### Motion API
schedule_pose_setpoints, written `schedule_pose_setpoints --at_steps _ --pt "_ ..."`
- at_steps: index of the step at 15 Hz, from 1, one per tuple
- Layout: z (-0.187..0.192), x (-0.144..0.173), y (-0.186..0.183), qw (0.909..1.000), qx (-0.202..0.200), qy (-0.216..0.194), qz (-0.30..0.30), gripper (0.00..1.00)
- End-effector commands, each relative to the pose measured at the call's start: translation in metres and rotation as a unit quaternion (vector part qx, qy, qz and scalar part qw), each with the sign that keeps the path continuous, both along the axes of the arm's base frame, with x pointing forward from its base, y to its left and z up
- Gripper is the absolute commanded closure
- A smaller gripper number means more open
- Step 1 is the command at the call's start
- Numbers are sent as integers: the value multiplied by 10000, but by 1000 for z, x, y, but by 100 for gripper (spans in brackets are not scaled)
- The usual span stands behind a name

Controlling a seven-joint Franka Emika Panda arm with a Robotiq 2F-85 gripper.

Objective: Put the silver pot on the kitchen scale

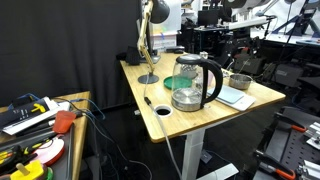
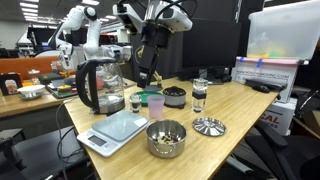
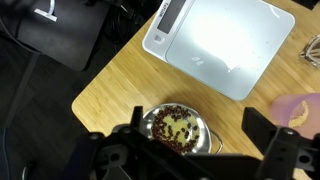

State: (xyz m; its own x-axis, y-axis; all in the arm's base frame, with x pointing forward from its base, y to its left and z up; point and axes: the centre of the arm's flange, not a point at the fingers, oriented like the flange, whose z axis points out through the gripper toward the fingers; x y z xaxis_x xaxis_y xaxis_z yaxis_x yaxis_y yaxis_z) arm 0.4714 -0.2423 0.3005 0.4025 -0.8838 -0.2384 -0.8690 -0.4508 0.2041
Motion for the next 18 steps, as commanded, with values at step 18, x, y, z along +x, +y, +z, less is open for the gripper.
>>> schedule_pose_setpoints --at_steps 18 --pt "-127 52 -62 9978 510 -370 -198 0"
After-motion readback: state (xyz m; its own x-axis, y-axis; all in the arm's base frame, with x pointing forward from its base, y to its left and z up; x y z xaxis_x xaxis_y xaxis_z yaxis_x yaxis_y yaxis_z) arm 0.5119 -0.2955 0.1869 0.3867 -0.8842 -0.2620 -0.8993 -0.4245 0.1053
